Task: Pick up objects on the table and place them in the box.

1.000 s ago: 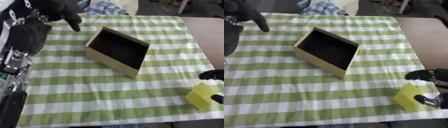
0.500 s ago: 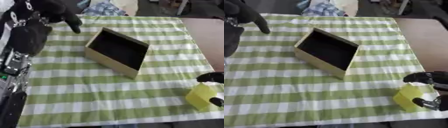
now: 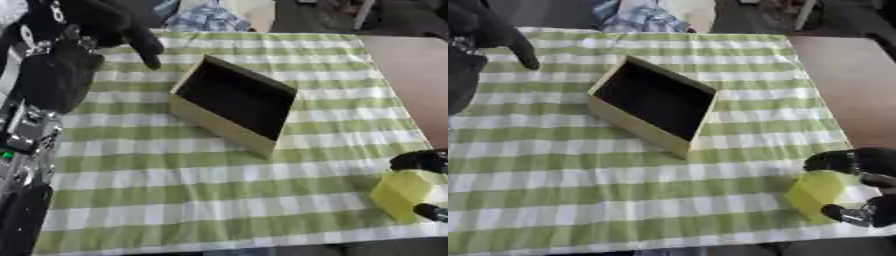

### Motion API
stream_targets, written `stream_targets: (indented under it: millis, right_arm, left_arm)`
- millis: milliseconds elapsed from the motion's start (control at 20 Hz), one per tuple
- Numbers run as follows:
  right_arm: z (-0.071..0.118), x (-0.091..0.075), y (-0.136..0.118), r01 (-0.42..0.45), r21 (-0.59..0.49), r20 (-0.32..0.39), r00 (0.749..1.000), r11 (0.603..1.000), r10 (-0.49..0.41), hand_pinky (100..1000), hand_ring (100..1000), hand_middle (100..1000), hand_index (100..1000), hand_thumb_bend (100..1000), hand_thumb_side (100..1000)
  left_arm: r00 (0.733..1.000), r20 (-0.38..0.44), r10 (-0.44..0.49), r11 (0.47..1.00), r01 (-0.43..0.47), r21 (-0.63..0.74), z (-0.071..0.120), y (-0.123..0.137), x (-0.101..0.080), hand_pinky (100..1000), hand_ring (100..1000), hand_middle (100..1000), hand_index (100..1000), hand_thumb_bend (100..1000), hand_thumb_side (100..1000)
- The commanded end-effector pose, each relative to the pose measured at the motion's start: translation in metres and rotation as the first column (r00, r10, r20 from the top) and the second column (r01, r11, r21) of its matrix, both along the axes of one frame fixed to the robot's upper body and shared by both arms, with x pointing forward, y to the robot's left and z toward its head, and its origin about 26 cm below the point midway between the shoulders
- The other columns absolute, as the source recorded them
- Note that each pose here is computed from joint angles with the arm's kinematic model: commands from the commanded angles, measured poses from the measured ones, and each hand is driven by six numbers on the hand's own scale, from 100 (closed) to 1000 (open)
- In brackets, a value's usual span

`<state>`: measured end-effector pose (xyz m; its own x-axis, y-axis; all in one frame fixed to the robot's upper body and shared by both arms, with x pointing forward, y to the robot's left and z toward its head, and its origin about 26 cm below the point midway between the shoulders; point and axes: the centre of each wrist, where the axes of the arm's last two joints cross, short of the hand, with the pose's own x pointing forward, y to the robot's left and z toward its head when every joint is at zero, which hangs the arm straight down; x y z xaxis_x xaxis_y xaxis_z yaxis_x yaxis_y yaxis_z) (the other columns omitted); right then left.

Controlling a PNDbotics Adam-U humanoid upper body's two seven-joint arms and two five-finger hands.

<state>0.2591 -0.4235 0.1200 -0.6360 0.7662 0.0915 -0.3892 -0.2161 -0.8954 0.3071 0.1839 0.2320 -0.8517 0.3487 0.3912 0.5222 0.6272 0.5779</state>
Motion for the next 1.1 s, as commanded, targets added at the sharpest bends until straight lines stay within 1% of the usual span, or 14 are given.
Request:
stream_targets:
  millis: [50,200,350,450,500,700,750,950,1000,1050,1100]
  right_arm:
    - [0.004,0.002,-0.003,-0.002,-0.027,0.018,1.0,1.0,0.002,787,871,932,992,330,952]
    - [0.001,0.002,-0.003,0.006,-0.041,0.024,1.0,0.999,-0.006,777,860,931,991,346,946]
    - [-0.001,0.002,-0.004,0.02,-0.049,0.042,0.999,0.999,-0.018,748,835,923,988,359,932]
    - [-0.003,0.002,-0.005,0.03,-0.052,0.056,0.998,0.998,-0.027,729,813,916,985,361,924]
    - [-0.004,0.002,-0.005,0.032,-0.051,0.062,0.998,0.998,-0.029,705,785,911,983,359,917]
    - [-0.011,0.001,-0.004,0.042,-0.04,0.071,0.997,0.998,-0.039,650,684,890,971,337,867]
    - [-0.012,0.001,-0.004,0.043,-0.036,0.072,0.997,0.998,-0.041,640,687,889,967,334,853]
    - [-0.014,0.001,-0.004,0.055,-0.023,0.091,0.994,0.998,-0.053,587,669,867,945,299,750]
    - [-0.014,0.001,-0.003,0.057,-0.017,0.099,0.994,0.998,-0.055,529,643,845,928,273,695]
    - [-0.014,0.001,-0.003,0.059,-0.007,0.11,0.992,0.998,-0.058,448,606,815,909,268,657]
    - [-0.014,0.001,-0.002,0.061,0.009,0.126,0.99,0.998,-0.062,389,576,789,894,261,638]
  left_arm:
    - [1.0,0.03,-0.004,1.0,0.004,0.019,0.006,0.001,-0.002,554,651,629,790,100,672]
    - [1.0,0.031,-0.006,1.0,0.006,0.02,0.006,0.0,-0.002,553,650,628,790,100,672]
    - [0.999,0.032,-0.009,1.0,0.009,0.025,0.006,0.0,-0.002,553,649,628,790,100,672]
    - [0.999,0.034,-0.011,1.0,0.01,0.028,0.006,0.0,-0.002,553,649,628,790,100,672]
    - [0.999,0.034,-0.011,1.0,0.01,0.029,0.007,0.0,-0.002,553,649,628,790,100,672]
    - [0.999,0.037,-0.015,0.999,0.014,0.033,0.007,0.0,-0.002,552,648,628,790,100,672]
    - [0.999,0.037,-0.016,0.999,0.015,0.033,0.007,0.0,-0.002,552,648,628,789,100,672]
    - [0.999,0.039,-0.019,0.999,0.018,0.035,0.007,-0.001,-0.002,552,648,628,789,100,672]
    - [0.999,0.04,-0.02,0.999,0.019,0.036,0.007,-0.001,-0.002,552,648,628,789,100,672]
    - [0.999,0.041,-0.021,0.999,0.02,0.037,0.007,-0.001,-0.002,552,647,628,789,100,672]
    - [0.999,0.041,-0.022,0.999,0.02,0.039,0.007,-0.001,-0.002,551,647,628,789,100,672]
